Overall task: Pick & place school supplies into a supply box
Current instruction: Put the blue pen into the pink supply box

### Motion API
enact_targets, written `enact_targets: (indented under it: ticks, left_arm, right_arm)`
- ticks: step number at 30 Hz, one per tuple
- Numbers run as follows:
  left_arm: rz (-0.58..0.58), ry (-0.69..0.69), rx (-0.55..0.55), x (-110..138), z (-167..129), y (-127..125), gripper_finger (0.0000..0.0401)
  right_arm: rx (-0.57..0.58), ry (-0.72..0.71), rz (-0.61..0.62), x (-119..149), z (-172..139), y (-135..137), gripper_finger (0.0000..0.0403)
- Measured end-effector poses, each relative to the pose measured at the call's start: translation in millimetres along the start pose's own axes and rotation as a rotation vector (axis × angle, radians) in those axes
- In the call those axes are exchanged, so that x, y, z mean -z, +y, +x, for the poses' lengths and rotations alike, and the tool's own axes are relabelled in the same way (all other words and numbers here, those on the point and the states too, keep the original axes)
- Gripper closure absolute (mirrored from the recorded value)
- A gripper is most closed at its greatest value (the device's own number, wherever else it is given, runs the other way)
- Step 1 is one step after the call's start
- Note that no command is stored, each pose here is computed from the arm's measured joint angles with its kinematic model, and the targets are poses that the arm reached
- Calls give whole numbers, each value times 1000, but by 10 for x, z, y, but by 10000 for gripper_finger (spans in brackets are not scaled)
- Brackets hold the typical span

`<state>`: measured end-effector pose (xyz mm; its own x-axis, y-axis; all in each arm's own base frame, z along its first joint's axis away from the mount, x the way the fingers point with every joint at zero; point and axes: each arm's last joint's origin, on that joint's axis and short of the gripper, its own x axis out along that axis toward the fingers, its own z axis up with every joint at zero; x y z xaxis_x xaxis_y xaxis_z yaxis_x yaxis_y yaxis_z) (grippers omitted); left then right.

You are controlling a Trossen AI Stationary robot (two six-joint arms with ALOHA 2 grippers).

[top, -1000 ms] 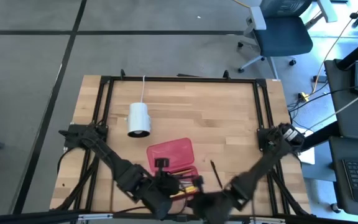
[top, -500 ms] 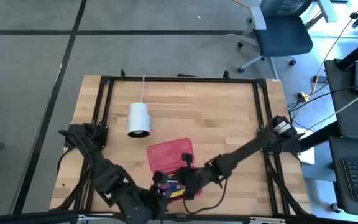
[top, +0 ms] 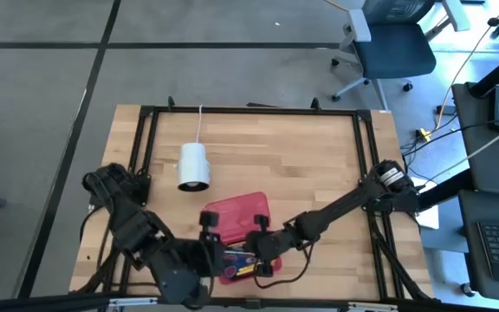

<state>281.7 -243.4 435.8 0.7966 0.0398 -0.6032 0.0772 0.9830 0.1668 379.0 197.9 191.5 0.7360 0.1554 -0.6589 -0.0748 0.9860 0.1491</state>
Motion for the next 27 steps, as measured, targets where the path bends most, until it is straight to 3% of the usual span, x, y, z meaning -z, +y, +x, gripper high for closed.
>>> enact_targets:
  ticks: [4, 17, 27]
  left_arm:
    - [-29, -20, -57, 0, -179, 152, 306]
    - [-32, -42, -73, 101, -885, 702, 306]
    - [-131, -131, -79, 178, -1269, 872, 308]
  right_arm:
    - [10, 23, -8, 71, 97, -7, 384]
    - [29, 49, -6, 141, 219, -61, 353]
    - [-9, 66, -30, 148, 218, -49, 354]
